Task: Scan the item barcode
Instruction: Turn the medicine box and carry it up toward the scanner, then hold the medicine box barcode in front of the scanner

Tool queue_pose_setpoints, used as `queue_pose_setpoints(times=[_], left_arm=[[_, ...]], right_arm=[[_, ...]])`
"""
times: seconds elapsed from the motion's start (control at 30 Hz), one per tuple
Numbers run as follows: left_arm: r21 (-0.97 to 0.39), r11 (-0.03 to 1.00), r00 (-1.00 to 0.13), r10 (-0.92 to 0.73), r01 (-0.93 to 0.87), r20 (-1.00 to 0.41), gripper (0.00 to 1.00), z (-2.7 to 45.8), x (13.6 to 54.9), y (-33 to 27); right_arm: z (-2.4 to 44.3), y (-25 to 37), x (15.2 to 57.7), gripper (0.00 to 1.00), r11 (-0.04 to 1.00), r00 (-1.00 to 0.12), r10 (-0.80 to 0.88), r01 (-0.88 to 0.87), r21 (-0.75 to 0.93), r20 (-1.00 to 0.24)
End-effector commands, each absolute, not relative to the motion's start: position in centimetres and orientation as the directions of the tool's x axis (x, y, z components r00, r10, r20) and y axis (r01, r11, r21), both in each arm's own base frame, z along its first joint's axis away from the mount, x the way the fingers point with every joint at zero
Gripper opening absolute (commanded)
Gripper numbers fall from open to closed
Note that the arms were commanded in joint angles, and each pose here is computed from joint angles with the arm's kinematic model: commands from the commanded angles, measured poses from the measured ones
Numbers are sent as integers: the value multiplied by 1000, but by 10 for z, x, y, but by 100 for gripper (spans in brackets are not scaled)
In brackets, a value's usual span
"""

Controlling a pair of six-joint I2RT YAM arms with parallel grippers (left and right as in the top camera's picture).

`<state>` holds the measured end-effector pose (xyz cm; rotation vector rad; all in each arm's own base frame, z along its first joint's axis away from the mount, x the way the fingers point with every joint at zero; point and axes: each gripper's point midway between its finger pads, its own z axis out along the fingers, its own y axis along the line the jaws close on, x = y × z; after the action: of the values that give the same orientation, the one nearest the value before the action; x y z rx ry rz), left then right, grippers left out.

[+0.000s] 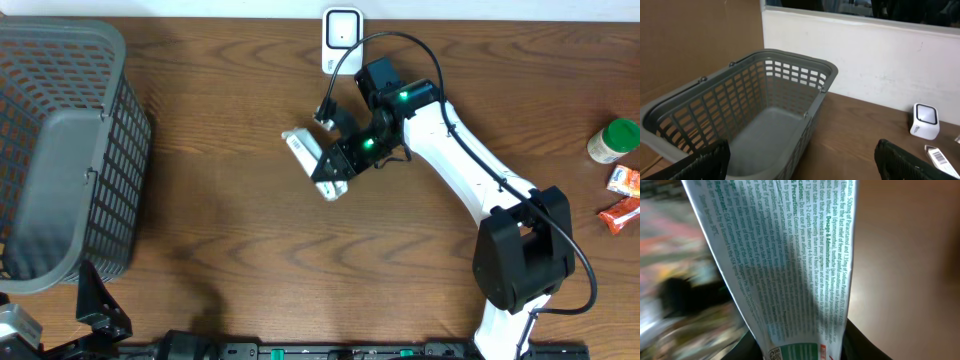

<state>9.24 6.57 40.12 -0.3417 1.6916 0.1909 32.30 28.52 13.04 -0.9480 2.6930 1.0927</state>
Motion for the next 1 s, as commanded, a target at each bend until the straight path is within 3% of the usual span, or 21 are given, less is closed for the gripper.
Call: queue_pose_setpoints(times=[0.0, 0.17, 0.3, 0.6, 0.97], left_arm=[[-77, 936, -115, -123, -342, -986, 92, 402, 92, 67], [-77, 936, -115, -123, -342, -986, 92, 402, 92, 67], [-77, 936, -115, -123, -342, -986, 93, 402, 92, 67], [-77, 936, -114, -123, -342, -986, 93, 402, 92, 67], [-77, 936, -114, -123, -342, -986, 93, 402, 92, 67]], right_arm=[[122, 255, 371, 27, 728, -797, -485, -596, 339, -360], [124, 222, 431, 27, 841, -746, -470, -541, 19, -473], [130, 204, 471, 12, 863, -683, -488, -471, -183, -543], [145, 163, 536, 22, 862, -590, -505, -309, -403, -629], [162, 144, 618, 22, 659, -503, -689, -134, -740, -522]])
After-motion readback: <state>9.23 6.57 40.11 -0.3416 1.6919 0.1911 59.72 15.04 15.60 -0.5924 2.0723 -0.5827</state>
